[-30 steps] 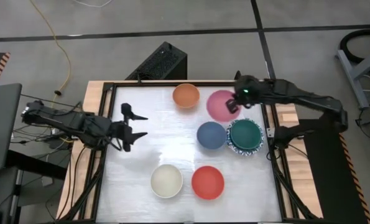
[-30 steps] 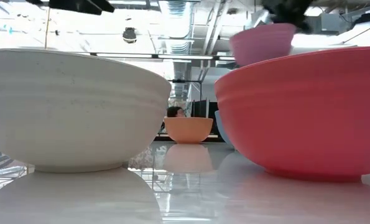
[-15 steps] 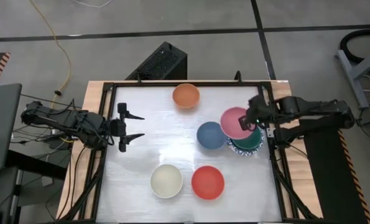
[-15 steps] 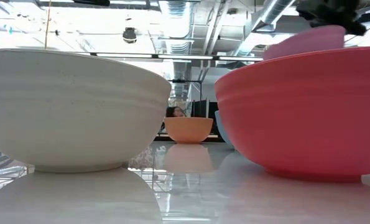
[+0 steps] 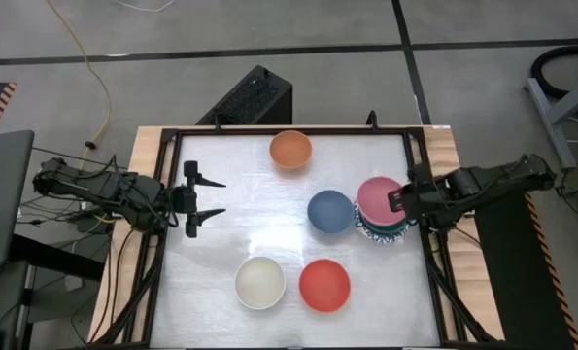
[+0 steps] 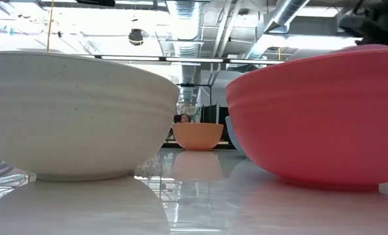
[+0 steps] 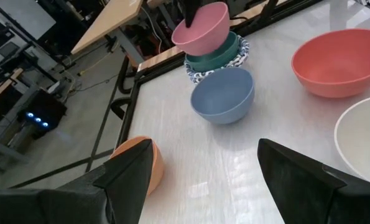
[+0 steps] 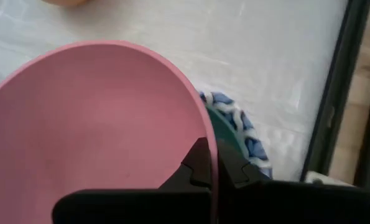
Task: Nest bowls inside each other
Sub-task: Stack the pink bowl on top of the green bowl, then stack the brown bowl on top of the pink bowl
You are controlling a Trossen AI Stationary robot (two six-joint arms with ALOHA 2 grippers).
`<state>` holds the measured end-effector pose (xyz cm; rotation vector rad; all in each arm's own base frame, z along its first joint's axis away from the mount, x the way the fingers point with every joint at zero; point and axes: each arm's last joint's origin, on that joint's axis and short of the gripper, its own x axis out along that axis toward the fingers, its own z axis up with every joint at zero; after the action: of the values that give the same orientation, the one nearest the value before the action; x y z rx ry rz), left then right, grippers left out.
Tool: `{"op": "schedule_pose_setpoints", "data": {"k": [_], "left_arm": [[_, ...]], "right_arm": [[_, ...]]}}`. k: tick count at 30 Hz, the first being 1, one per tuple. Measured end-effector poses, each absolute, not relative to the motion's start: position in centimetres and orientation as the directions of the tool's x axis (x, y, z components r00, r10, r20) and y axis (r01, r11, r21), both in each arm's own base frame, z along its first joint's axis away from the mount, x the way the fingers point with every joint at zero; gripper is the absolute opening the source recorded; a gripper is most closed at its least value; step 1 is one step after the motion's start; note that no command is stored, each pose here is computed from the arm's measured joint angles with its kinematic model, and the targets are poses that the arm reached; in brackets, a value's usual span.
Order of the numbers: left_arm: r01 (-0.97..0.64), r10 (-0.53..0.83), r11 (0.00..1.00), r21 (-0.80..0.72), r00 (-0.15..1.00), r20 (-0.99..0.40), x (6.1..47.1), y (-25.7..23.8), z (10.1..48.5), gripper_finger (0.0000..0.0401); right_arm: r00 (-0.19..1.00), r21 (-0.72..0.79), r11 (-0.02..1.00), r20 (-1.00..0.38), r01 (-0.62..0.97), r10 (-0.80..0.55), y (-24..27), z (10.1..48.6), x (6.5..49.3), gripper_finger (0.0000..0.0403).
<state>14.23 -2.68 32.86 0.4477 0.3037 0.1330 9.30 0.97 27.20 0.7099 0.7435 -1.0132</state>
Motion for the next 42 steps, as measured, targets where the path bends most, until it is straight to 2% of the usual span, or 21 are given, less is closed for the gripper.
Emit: {"op": "schedule_pose_setpoints", "data": {"k": [11,19,25,33,38,42], "left_arm": [[-0.059,0.193,0.89,0.451,0.947,-0.258,14.2,-2.7,32.9,0.0279],[-0.076,0.193,0.904,0.421,0.951,-0.242,14.3,-2.7,33.0,0.0279],[-0.077,0.193,0.909,0.41,0.949,-0.249,14.6,-2.8,32.9,0.0279],[-0.019,0.186,0.902,0.43,0.918,-0.349,16.8,-3.4,31.3,0.0279],[0.007,0.207,0.877,0.481,0.897,-0.391,18.4,-3.7,30.3,0.0279],[0.006,0.213,0.88,0.476,0.889,-0.405,19.0,-3.5,30.0,0.0279]], "right_arm": [[0.292,0.14,0.331,-0.832,0.933,-0.471,1.5,25.1,8.9,0.001],[0.275,0.128,0.328,-0.846,0.936,-0.456,1.5,25.0,8.7,0.007],[0.269,0.122,0.329,-0.85,0.937,-0.453,1.5,25.0,8.6,0.0101],[0.293,0.121,0.373,-0.844,0.92,-0.449,1.6,25.1,8.9,0.013],[0.289,0.126,0.342,-0.827,0.931,-0.482,1.4,25.1,8.9,0.0127],[0.289,0.118,0.36,-0.834,0.926,-0.471,1.4,25.1,8.9,0.0117]]}}
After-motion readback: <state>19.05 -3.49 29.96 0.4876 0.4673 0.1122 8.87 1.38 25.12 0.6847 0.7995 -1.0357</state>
